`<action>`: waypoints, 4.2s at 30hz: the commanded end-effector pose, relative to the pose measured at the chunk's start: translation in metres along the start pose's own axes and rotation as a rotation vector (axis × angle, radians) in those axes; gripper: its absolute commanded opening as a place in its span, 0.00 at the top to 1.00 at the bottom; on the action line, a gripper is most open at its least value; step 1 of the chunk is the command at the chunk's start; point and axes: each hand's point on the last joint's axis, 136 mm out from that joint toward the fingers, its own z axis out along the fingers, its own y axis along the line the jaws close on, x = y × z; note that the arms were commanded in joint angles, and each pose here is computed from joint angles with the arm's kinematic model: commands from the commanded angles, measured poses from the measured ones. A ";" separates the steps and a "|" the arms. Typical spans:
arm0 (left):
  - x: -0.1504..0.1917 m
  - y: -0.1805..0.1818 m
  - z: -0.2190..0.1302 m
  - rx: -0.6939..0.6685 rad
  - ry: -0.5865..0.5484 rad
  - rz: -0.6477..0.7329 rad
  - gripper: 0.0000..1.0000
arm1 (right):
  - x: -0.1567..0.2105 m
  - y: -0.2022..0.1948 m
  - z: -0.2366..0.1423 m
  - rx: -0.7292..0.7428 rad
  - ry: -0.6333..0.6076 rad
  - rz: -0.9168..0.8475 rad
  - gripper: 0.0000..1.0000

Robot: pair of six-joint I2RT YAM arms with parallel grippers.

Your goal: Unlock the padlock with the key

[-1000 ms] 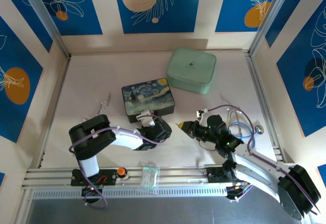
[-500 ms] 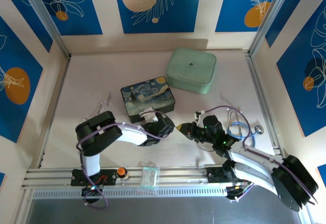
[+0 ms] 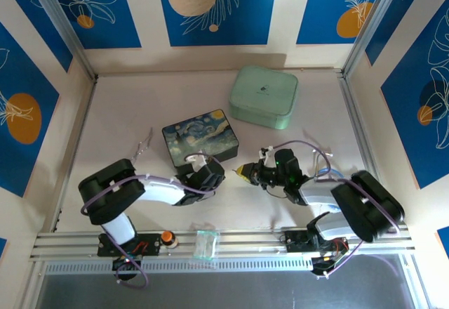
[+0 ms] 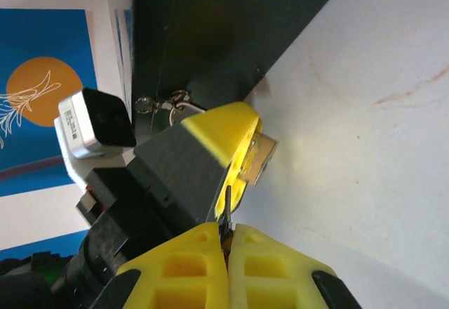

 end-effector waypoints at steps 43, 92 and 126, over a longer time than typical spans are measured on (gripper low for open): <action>-0.042 -0.037 -0.037 0.168 -0.085 -0.369 1.00 | 0.014 -0.006 0.032 -0.129 0.025 0.215 1.00; -0.046 -0.060 -0.047 0.286 -0.064 -0.545 1.00 | 0.004 0.052 0.016 -0.281 -0.118 0.158 1.00; -0.027 -0.095 -0.057 0.445 0.096 -0.598 1.00 | -0.009 0.038 0.034 -0.256 0.099 0.111 1.00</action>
